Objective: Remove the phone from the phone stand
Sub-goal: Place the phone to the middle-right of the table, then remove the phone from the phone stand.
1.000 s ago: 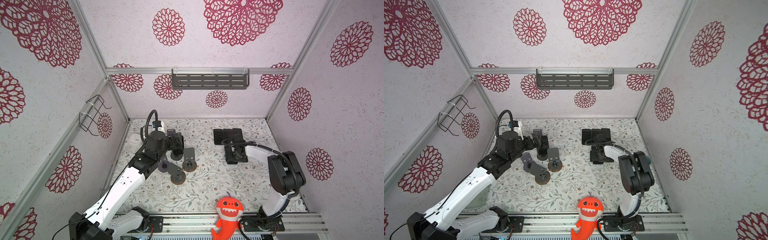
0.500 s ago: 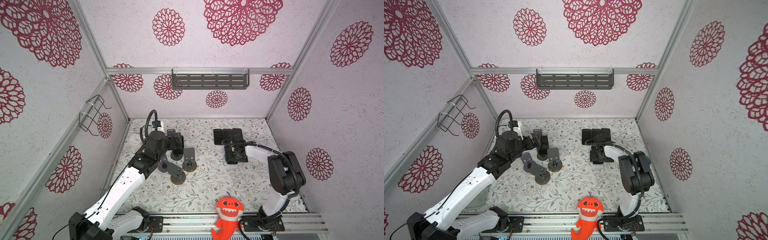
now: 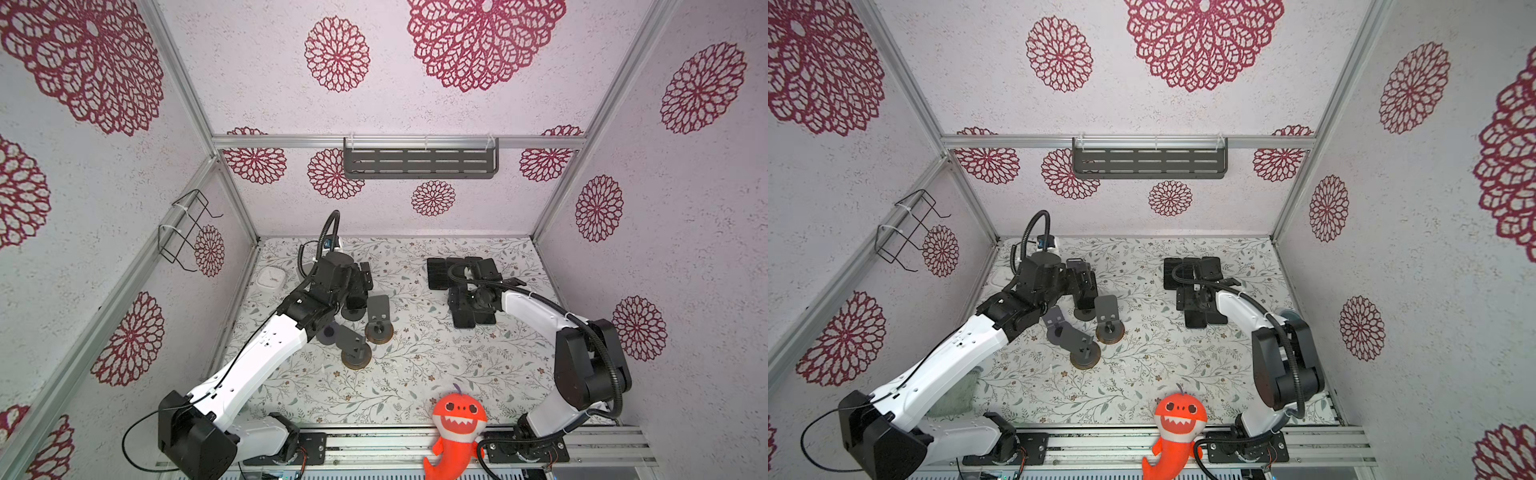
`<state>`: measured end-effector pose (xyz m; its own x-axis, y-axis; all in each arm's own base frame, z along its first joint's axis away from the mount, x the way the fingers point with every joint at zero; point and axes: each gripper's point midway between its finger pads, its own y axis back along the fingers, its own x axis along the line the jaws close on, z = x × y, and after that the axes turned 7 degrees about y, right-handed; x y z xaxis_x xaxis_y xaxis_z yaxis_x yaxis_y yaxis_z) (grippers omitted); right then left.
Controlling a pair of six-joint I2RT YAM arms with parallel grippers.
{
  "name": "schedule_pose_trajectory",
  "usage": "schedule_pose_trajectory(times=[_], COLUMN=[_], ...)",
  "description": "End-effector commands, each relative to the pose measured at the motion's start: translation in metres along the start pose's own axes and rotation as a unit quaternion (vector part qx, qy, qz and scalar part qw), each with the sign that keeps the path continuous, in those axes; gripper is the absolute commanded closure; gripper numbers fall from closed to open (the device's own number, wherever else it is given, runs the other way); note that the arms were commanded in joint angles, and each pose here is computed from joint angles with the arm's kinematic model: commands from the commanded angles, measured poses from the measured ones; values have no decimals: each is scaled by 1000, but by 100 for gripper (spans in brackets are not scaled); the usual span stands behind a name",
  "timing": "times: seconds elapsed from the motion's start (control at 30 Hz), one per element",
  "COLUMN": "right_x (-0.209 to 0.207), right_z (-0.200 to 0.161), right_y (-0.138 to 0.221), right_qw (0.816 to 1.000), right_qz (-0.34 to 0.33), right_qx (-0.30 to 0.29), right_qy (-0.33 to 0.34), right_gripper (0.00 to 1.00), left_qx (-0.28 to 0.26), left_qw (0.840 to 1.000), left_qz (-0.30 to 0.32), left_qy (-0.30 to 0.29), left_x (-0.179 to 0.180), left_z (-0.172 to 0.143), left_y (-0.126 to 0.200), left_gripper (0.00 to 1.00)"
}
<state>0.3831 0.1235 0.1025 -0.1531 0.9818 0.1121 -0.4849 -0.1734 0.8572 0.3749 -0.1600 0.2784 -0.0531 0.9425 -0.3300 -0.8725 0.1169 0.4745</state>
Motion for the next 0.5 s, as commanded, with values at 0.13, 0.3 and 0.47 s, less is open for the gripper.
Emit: schedule_pose_trajectory(times=[0.13,0.3,0.47], right_x=[6,6,4], right_z=[9,5,3], right_y=[15,16,17], right_qw=[999,999,999], right_qz=[26,28,30], right_qx=[-24,-26,-27], right_qy=[-10,-11,-15], right_gripper=[2,2,2], left_qx=[26,57,67], left_qw=[998,994,993], left_qz=[44,89,97], left_qy=[-22,-36,-25], left_x=[2,15,24], left_z=[-2,-15,-24], left_y=[-32,-54,-72], left_gripper=[2,2,2])
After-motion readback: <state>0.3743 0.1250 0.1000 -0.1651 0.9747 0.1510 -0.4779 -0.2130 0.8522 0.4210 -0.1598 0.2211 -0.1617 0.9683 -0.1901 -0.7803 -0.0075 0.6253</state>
